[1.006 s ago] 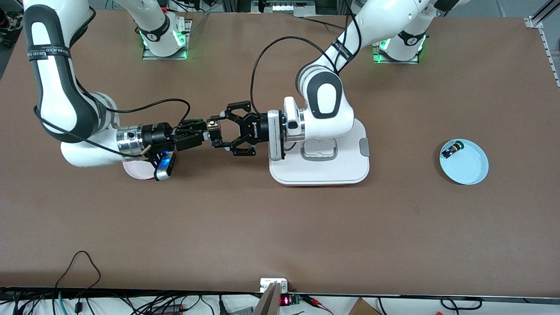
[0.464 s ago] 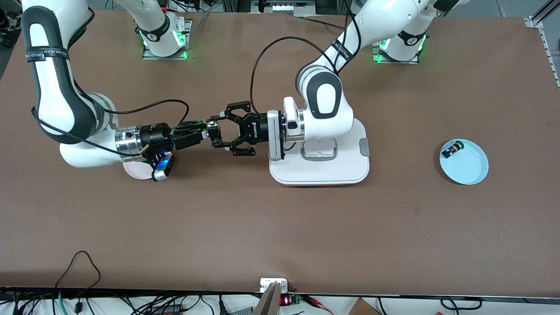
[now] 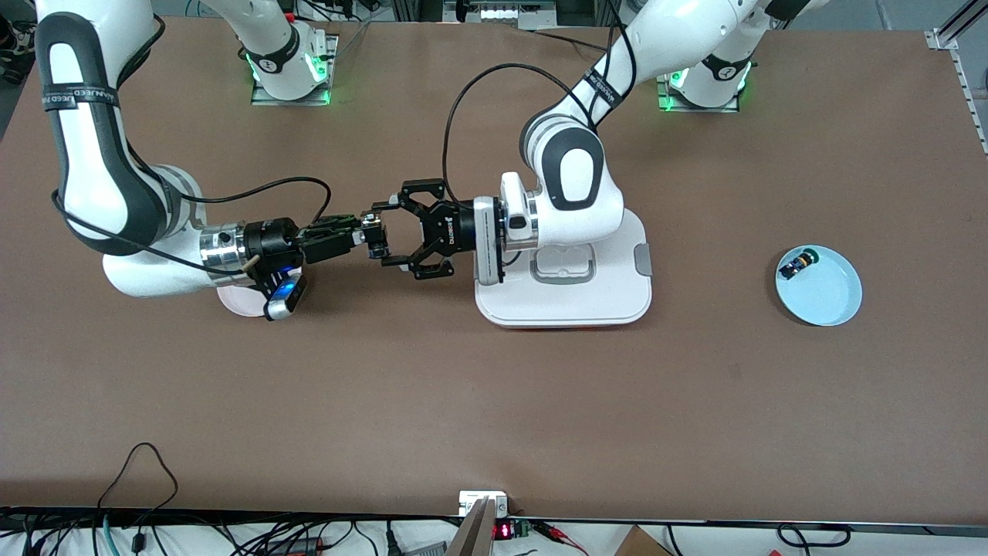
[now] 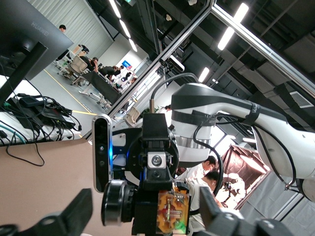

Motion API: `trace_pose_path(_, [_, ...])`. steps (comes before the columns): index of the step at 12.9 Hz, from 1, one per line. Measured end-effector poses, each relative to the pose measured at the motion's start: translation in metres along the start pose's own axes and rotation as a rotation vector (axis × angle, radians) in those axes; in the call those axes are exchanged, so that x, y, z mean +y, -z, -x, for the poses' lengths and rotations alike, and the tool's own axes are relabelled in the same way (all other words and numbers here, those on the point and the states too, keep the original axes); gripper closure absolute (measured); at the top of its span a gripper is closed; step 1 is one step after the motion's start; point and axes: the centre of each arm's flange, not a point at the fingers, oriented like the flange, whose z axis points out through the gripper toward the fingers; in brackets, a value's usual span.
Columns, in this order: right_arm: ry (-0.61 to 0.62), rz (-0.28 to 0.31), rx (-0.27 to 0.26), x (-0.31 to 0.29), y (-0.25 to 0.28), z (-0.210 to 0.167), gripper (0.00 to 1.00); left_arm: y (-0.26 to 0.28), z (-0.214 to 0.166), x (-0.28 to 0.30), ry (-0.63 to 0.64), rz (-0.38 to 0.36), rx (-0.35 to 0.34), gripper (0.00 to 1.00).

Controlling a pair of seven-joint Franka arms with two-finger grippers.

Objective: Transfer orange switch to right arm and place
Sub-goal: 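Open the left gripper and withdraw it while the right gripper holds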

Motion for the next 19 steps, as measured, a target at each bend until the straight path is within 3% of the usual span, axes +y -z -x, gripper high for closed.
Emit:
trace_pose_path(5, [0.013, -0.009, 0.010, -0.001, 0.010, -0.001, 0.59, 0.023, -0.021, -0.015, -0.010, -0.045, 0.028, 0.00])
trace_pose_path(8, [0.022, -0.019, 0.014, -0.004, 0.020, 0.001, 0.59, 0.114, -0.062, -0.052, 0.000, -0.174, 0.086, 0.00])
trace_pose_path(12, [0.040, -0.011, 0.004, -0.010, 0.024, 0.008, 0.59, 0.248, -0.060, -0.085, 0.055, -0.372, 0.104, 0.00])
trace_pose_path(16, [0.112, 0.109, 0.029, 0.004, 0.041, 0.007, 0.59, 0.396, -0.125, -0.086, -0.087, -0.565, -0.105, 0.00])
trace_pose_path(19, [0.171, 0.260, 0.048, 0.001, 0.054, 0.012, 0.59, 0.465, -0.176, -0.045, -0.031, -0.658, -0.305, 0.00])
